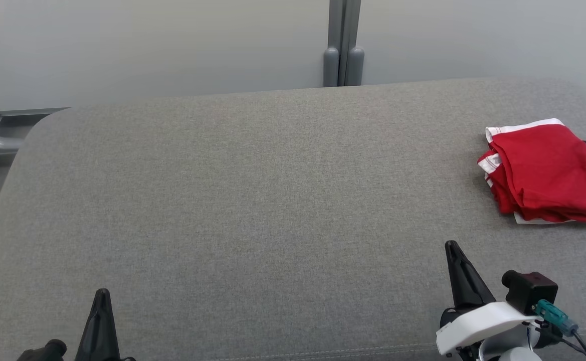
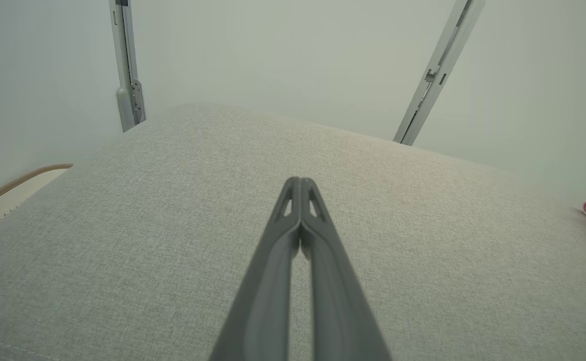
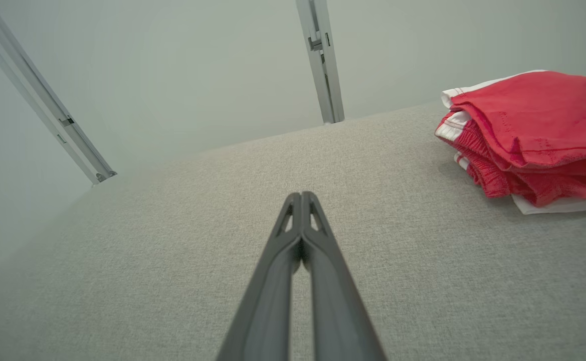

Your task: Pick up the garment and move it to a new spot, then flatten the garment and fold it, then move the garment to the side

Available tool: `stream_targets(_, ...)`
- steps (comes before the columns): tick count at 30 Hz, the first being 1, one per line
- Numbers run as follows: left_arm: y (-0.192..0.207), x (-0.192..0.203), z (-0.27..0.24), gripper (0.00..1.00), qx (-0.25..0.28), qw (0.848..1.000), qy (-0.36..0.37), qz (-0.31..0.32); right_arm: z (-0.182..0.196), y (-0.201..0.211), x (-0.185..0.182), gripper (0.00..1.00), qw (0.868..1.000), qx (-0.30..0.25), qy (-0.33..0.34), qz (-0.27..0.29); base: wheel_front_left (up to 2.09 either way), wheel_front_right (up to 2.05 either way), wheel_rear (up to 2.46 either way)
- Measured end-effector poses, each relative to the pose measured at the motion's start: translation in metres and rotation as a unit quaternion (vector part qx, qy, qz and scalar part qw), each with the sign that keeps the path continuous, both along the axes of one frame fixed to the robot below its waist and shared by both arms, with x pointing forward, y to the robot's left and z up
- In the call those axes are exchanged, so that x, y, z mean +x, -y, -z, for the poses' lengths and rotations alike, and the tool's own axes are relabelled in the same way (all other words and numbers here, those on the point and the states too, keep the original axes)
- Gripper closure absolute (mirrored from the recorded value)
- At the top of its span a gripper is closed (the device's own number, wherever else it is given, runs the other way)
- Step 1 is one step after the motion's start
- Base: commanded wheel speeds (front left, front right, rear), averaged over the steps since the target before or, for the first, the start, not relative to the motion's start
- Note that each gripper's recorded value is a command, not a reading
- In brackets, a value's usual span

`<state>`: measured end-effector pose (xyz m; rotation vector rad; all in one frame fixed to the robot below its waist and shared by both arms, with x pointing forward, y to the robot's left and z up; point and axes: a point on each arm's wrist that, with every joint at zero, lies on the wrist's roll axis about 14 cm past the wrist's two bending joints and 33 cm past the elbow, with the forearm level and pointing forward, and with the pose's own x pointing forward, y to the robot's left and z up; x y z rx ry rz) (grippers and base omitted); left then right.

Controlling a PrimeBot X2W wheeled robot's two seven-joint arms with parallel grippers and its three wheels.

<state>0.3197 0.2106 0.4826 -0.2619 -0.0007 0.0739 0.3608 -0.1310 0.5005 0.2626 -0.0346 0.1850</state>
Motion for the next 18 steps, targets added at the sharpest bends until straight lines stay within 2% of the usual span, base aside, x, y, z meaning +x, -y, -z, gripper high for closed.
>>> stream_targets(8, -0.014, 0.0, -0.001, 1.0, -0.07, 0.997, 0.002, -0.028, -0.002, -0.005, 0.012, 1.0, 0.997, 0.075, -0.019, -0.003, 0.0, 0.0, 0.0)
stream_targets(18, -0.029, 0.0, -0.003, 1.0, -0.151, 0.987, 0.01, -0.058, -0.003, -0.013, 0.024, 1.0, 0.986, 0.158, -0.043, -0.01, 0.0, 0.0, 0.0)
